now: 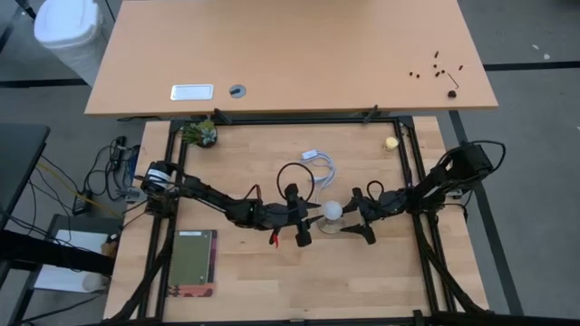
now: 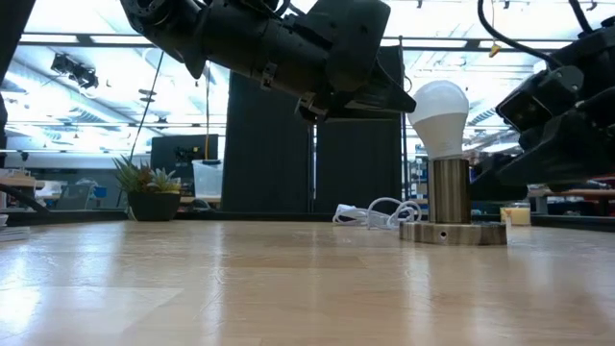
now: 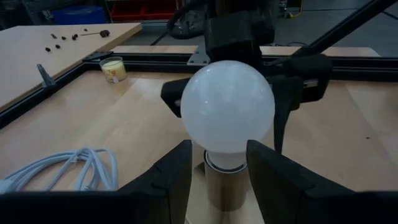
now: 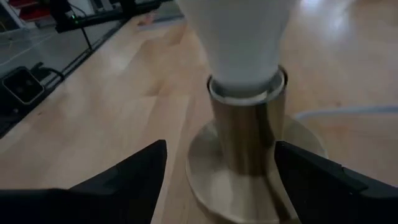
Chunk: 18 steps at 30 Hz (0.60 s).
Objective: Screw lightbulb
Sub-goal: Insert the lightbulb into the lamp
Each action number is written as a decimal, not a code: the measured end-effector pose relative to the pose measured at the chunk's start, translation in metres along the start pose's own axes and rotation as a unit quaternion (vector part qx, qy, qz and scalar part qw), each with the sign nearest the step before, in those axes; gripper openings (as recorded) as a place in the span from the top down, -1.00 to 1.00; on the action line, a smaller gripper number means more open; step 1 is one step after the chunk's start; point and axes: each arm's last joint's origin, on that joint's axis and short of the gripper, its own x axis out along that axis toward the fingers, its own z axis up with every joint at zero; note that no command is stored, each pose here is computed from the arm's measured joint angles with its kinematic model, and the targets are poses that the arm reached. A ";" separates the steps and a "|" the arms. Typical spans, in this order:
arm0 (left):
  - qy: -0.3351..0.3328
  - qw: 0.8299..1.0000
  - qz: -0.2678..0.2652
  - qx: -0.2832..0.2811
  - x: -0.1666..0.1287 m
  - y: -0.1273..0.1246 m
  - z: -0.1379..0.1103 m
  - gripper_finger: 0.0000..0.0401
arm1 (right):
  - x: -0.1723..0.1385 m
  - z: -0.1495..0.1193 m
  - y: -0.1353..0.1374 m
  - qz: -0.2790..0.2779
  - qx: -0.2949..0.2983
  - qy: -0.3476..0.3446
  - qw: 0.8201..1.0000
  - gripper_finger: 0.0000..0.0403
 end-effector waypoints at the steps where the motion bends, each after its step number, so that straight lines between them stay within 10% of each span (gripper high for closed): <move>1: 0.000 1.000 0.000 0.000 0.000 0.000 0.000 0.21 | 0.000 -0.001 0.000 0.002 0.003 0.003 1.000 -0.53; 18: 0.033 0.999 0.008 0.011 -0.016 -0.003 0.010 0.21 | 0.034 0.019 0.012 0.011 -0.023 0.033 0.999 -0.53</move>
